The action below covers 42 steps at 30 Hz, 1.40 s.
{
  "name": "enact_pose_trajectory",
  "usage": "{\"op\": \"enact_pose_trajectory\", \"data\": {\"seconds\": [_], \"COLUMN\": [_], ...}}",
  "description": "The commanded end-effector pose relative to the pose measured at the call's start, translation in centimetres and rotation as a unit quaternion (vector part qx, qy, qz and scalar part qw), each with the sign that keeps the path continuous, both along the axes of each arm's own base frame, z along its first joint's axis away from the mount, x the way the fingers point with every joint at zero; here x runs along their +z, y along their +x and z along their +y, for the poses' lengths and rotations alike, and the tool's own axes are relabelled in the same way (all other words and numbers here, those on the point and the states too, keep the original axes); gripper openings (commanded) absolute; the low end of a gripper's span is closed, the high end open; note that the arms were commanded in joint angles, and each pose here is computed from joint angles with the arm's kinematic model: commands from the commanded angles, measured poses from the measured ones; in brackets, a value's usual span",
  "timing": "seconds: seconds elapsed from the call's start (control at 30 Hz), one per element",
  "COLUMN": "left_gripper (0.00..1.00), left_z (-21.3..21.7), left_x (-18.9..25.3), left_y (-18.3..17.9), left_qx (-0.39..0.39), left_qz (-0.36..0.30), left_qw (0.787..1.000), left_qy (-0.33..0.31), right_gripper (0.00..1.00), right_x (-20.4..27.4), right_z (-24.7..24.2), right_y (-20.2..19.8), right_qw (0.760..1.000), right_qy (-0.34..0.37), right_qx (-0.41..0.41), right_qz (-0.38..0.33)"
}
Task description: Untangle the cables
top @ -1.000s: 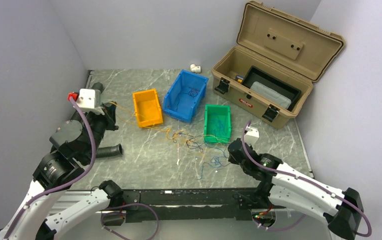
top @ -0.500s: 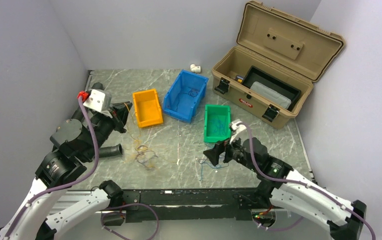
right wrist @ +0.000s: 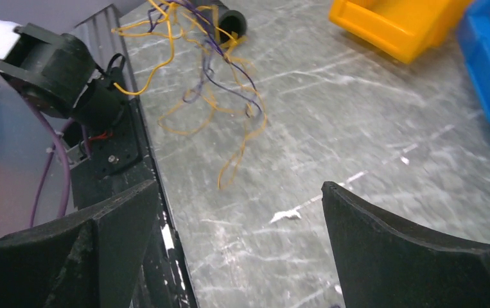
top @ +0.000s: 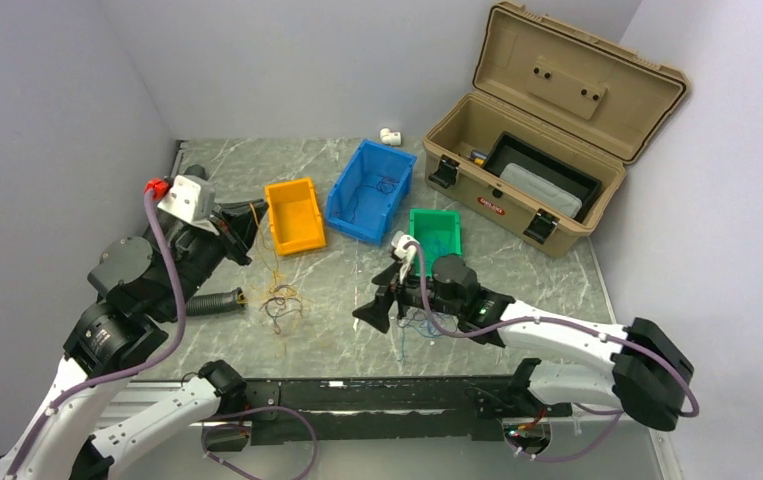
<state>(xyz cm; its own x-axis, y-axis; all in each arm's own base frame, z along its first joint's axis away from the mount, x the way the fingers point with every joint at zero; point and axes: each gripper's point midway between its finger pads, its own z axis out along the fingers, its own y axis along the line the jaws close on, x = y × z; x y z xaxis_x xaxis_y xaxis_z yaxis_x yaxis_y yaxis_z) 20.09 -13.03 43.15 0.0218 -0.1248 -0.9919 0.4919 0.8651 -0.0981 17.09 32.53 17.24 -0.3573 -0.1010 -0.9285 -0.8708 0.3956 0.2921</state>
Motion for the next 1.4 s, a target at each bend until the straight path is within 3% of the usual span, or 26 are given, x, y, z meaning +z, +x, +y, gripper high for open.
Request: {"op": "enact_pose_trajectory", "data": {"seconds": [0.0,0.3,0.4,0.43,0.5,0.57,0.7,0.8,0.87,0.97,1.07,1.17,1.3,1.37], "left_gripper": [0.00,0.00,0.00,0.00,0.00,0.00,0.00,0.00,0.00,0.00,0.00,0.00,0.00,0.00], "left_z": [-1.4,-4.2,-4.8,-4.9,-4.8,-3.8,1.2,5.9,8.9,11.9,13.0,12.4,10.4,8.6], "left_x": [4.4,9.9,11.1,11.3,11.5,11.3,9.4,8.2,8.0,7.9,7.6,6.8,5.2,4.7], "left_y": [-1.0,-3.0,-3.3,-3.2,-2.8,-1.9,1.4,3.2,3.7,3.6,3.5,4.0,4.9,5.4], "left_qx": [-0.047,-0.141,-0.161,-0.162,-0.150,-0.115,0.054,0.197,0.277,0.353,0.378,0.367,0.325,0.284], "left_qz": [-0.038,-0.064,-0.070,-0.071,-0.072,-0.070,-0.052,-0.046,-0.049,-0.053,-0.056,-0.049,-0.034,-0.034], "left_qw": [0.996,0.981,0.975,0.975,0.977,0.983,0.991,0.978,0.960,0.934,0.924,0.929,0.945,0.958], "left_qy": [-0.058,-0.121,-0.134,-0.136,-0.135,-0.128,-0.108,-0.053,-0.009,0.017,0.019,0.012,0.009,0.006], "right_gripper": [1.00,0.99,0.90,0.80,0.32,0.01,0.00,0.00,0.00,0.00,0.00,0.00,0.00,0.00], "right_x": [5.4,4.9,5.3,5.5,5.4,4.8,1.4,-3.0,-6.8,-10.1,-9.8,-9.0,-7.6,-6.7], "right_z": [3.6,8.6,10.0,10.3,10.4,9.6,5.2,0.8,-3.7,-11.4,-15.5,-18.0,-19.3,-18.7], "right_y": [-0.6,-0.4,-0.2,-0.3,-0.1,0.2,0.8,1.8,2.7,2.8,2.1,1.9,1.9,2.1], "right_qw": [0.990,0.981,0.979,0.979,0.981,0.985,0.994,0.987,0.956,0.878,0.838,0.808,0.797,0.817], "right_qy": [0.093,0.111,0.119,0.122,0.123,0.124,0.106,0.041,-0.030,-0.090,-0.084,-0.043,-0.006,-0.009], "right_qx": [0.061,0.100,0.105,0.106,0.098,0.070,-0.026,-0.146,-0.265,-0.434,-0.505,-0.553,-0.572,-0.548], "right_qz": [-0.083,-0.121,-0.127,-0.126,-0.116,-0.098,-0.031,0.059,0.121,0.181,0.191,0.198,0.194,0.179]}}
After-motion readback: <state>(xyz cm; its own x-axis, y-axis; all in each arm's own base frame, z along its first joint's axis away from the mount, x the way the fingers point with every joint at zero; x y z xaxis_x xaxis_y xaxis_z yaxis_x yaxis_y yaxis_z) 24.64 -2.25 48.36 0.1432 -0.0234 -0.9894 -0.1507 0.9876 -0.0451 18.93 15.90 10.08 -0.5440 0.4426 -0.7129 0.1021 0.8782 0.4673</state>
